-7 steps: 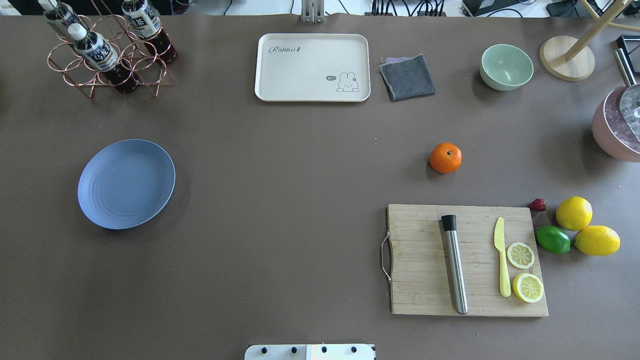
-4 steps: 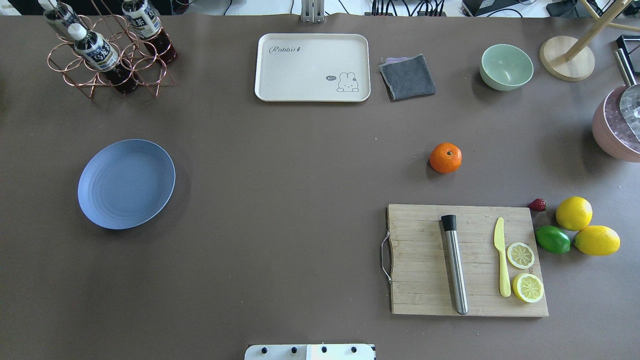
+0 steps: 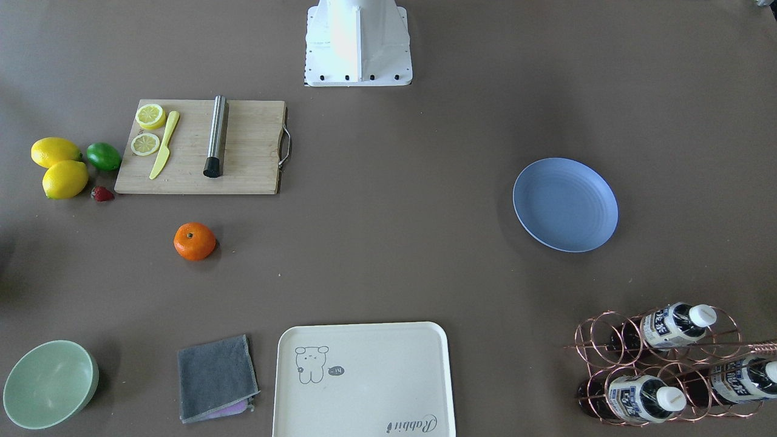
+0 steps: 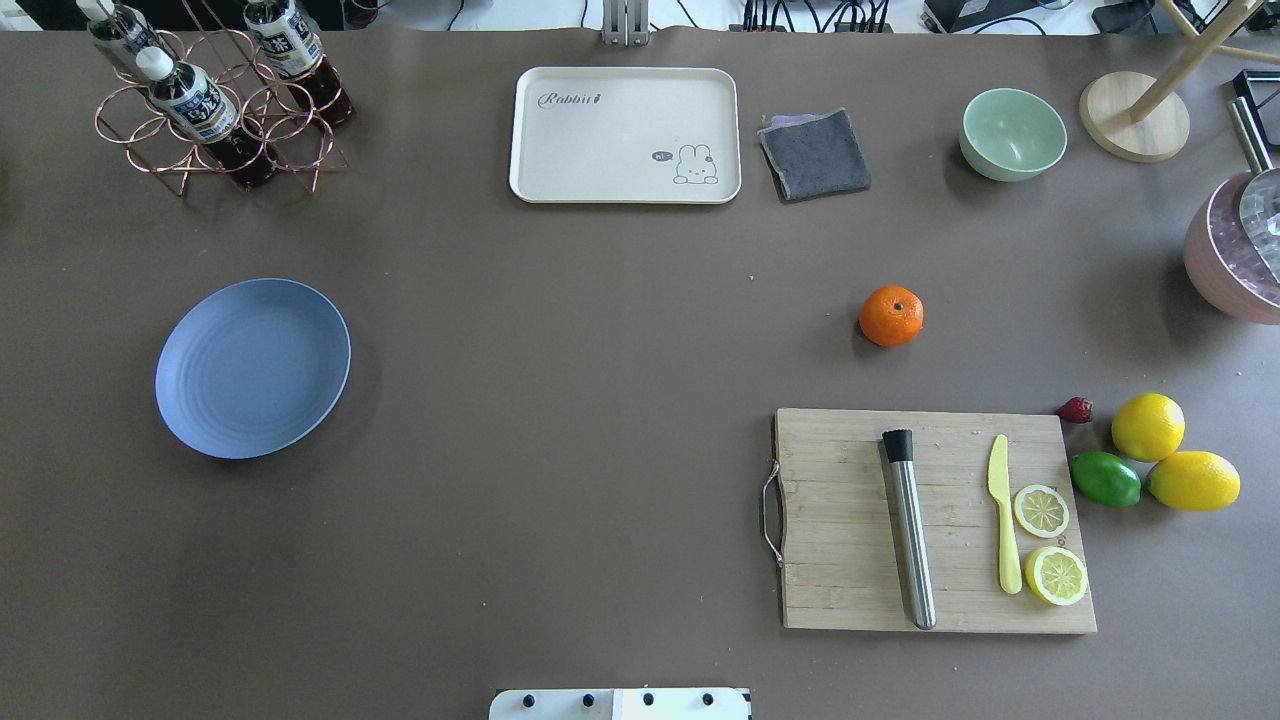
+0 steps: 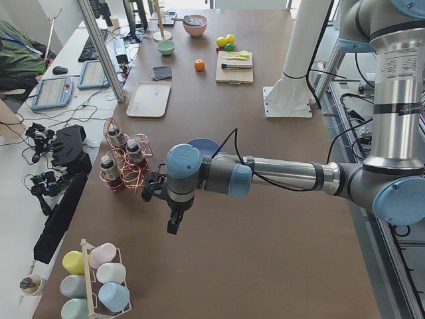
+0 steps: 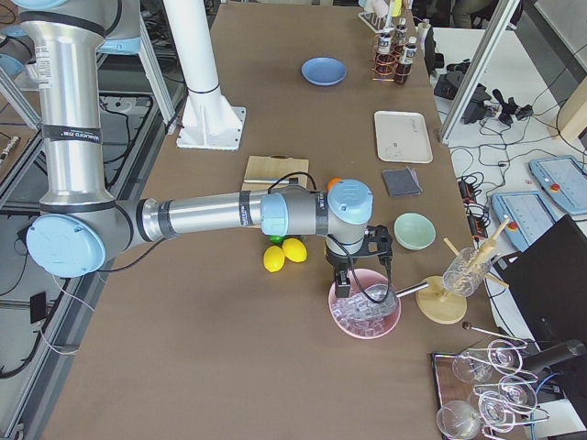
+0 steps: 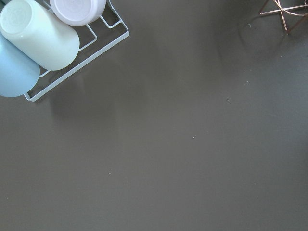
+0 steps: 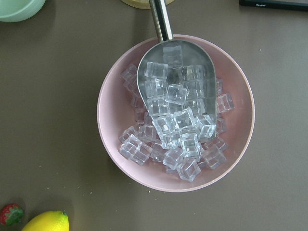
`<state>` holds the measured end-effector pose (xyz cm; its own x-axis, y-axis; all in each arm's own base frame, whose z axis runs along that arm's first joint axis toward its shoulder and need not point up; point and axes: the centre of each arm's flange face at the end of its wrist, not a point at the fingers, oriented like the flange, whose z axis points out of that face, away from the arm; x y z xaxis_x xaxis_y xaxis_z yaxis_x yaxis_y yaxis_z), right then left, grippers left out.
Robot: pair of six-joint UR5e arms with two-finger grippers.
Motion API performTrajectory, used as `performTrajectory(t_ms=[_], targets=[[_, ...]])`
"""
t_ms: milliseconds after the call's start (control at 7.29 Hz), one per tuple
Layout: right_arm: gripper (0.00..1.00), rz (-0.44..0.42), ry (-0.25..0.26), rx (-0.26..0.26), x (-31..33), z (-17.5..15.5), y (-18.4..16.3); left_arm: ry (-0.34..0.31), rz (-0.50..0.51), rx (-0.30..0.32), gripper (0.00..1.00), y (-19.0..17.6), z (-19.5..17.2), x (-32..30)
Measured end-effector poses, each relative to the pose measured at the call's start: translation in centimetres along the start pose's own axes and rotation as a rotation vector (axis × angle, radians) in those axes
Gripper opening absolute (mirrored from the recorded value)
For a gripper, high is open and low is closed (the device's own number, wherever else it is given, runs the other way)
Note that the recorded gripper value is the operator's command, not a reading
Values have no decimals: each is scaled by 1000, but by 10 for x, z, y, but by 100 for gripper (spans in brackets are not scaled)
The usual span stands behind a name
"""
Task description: Pick orange to plate
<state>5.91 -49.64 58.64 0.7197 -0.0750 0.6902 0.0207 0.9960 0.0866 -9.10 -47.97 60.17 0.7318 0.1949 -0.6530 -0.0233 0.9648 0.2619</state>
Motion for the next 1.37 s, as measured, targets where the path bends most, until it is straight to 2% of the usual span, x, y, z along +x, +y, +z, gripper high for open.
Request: performTrajectory(t_ms=[274, 685, 960, 1371], targets=[[100, 2, 0, 3, -1, -1, 1, 1, 28, 9, 98, -12, 2, 7], [100, -1, -3, 6, -4, -3, 3, 10, 63, 88, 98, -19, 11, 7], [100, -7, -13, 9, -8, -4, 0, 88, -1, 122, 98, -20, 36, 37], [100, -15, -25, 15, -15, -7, -5, 209, -40, 118, 98, -20, 100, 120]])
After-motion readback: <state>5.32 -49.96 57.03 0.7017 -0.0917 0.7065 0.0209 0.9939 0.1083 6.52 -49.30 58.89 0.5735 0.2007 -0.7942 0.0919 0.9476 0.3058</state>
